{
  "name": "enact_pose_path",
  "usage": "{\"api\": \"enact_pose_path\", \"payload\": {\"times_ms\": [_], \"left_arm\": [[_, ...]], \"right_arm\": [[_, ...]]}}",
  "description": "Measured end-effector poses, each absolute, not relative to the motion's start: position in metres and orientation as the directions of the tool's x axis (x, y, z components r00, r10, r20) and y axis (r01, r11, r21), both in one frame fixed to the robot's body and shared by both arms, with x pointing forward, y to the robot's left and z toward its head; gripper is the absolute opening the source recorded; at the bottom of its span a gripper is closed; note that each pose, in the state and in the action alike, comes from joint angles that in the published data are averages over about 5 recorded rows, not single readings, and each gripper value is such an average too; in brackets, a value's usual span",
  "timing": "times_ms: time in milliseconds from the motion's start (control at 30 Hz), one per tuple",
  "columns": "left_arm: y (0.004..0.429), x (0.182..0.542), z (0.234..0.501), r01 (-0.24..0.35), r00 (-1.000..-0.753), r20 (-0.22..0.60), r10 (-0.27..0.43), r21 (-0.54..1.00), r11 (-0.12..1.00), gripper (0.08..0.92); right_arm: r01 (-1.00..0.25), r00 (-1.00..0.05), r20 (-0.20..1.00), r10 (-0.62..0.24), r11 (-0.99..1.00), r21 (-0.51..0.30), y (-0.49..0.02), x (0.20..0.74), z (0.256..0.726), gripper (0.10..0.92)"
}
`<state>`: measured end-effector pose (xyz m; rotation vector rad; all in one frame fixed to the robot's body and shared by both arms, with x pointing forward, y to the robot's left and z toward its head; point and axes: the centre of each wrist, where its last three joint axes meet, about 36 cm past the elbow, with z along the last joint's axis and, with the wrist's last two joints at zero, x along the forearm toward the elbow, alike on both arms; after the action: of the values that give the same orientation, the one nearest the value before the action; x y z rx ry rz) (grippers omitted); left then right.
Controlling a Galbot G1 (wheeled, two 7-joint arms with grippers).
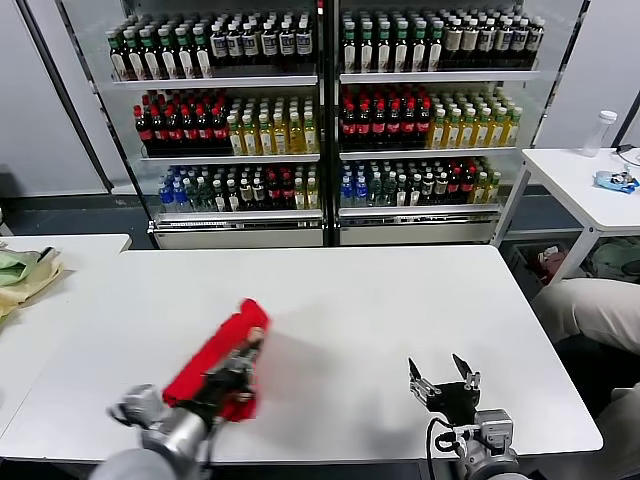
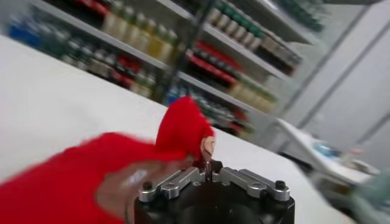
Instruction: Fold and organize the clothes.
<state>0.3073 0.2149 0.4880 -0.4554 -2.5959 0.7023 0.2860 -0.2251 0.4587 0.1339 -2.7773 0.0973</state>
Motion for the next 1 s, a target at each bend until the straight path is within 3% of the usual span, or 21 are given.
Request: {"api": "enact_pose_path", "payload": {"times_ms": [167,367,567,767,1000], "left_arm": [[0.188,0.316,0.498,0.263,-0.868,0.219,0.446,-0.558,0.787,0.263],[0.207,0.330,0.515,0.298,-0.908,0.126,0.400,-0.477,0.827,0.436],[0.238,0.333,0.521,0.268,-0.945,0.085,0.316,-0.351,0.897,0.609],[0.251,0.328,0.513,0.230,-0.963,0.076,0.257,-0.258,0.939,0.773],[0.261,0.324,0.502,0.185,-0.976,0.079,0.201,-0.169,0.968,0.822]], "right_arm": [[-0.111,-0.933,0.349,-0.085,0.992,-0.056,-0.226,0.286,0.461,0.823],[-0.116,-0.934,0.345,-0.092,0.992,-0.049,-0.223,0.289,0.461,0.823],[-0.119,-0.936,0.338,-0.100,0.992,-0.035,-0.220,0.296,0.458,0.823],[-0.129,-0.925,0.357,-0.130,0.991,0.028,-0.211,0.307,0.450,0.823],[-0.159,-0.881,0.424,-0.209,0.976,0.151,-0.191,0.319,0.434,0.823]]}}
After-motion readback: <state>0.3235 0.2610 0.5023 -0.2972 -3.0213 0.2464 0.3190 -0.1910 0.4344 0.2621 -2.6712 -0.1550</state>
